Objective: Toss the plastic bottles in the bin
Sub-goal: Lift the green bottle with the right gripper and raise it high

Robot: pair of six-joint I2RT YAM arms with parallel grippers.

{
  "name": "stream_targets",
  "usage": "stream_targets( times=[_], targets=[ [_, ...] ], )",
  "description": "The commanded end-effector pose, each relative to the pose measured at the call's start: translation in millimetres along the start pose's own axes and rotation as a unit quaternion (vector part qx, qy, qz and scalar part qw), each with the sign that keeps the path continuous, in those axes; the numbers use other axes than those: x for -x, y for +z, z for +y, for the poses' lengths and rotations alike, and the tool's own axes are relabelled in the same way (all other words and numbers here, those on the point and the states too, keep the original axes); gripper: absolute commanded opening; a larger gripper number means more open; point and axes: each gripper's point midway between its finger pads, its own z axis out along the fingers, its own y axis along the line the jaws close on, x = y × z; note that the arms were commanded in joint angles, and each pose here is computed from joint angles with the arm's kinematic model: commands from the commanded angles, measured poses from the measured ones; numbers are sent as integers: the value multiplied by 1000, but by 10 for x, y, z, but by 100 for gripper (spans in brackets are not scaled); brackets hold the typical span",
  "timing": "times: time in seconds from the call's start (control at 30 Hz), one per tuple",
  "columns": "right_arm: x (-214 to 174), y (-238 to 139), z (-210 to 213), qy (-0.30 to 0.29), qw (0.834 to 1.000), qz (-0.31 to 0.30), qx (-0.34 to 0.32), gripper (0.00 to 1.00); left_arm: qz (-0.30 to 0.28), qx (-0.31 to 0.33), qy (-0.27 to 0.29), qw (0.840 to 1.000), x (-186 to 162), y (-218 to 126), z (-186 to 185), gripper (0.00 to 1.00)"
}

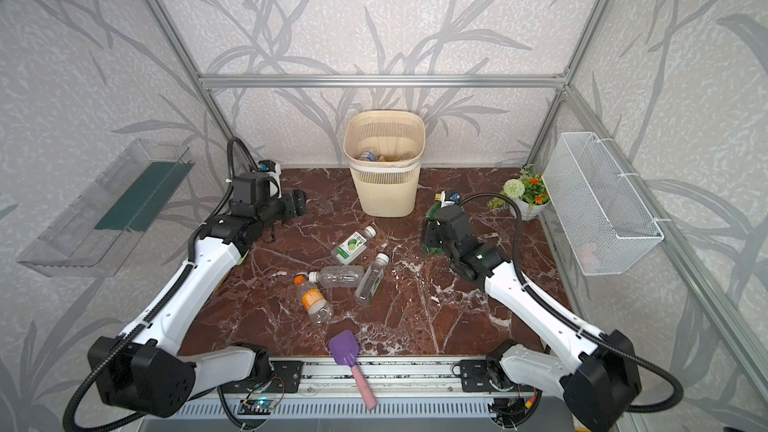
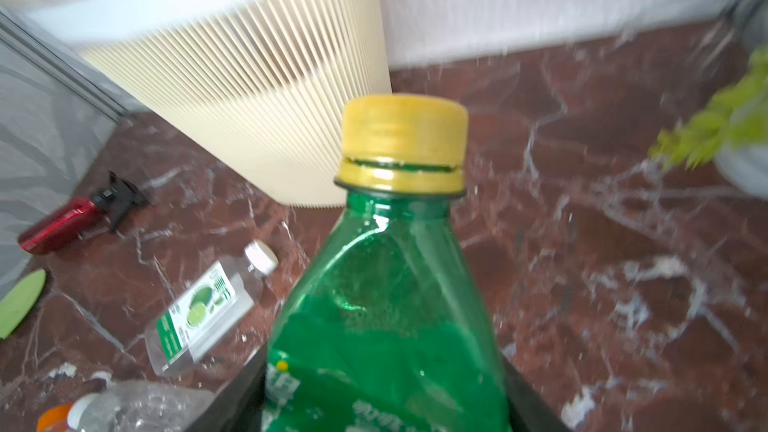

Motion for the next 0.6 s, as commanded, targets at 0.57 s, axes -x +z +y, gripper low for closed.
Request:
stream_targets(
  times=[0.57],
  targets=[
    [1939,-1731,342,-143,890,-426,76,67,-38,-41,-188,981,-859,-513,195,84]
  ],
)
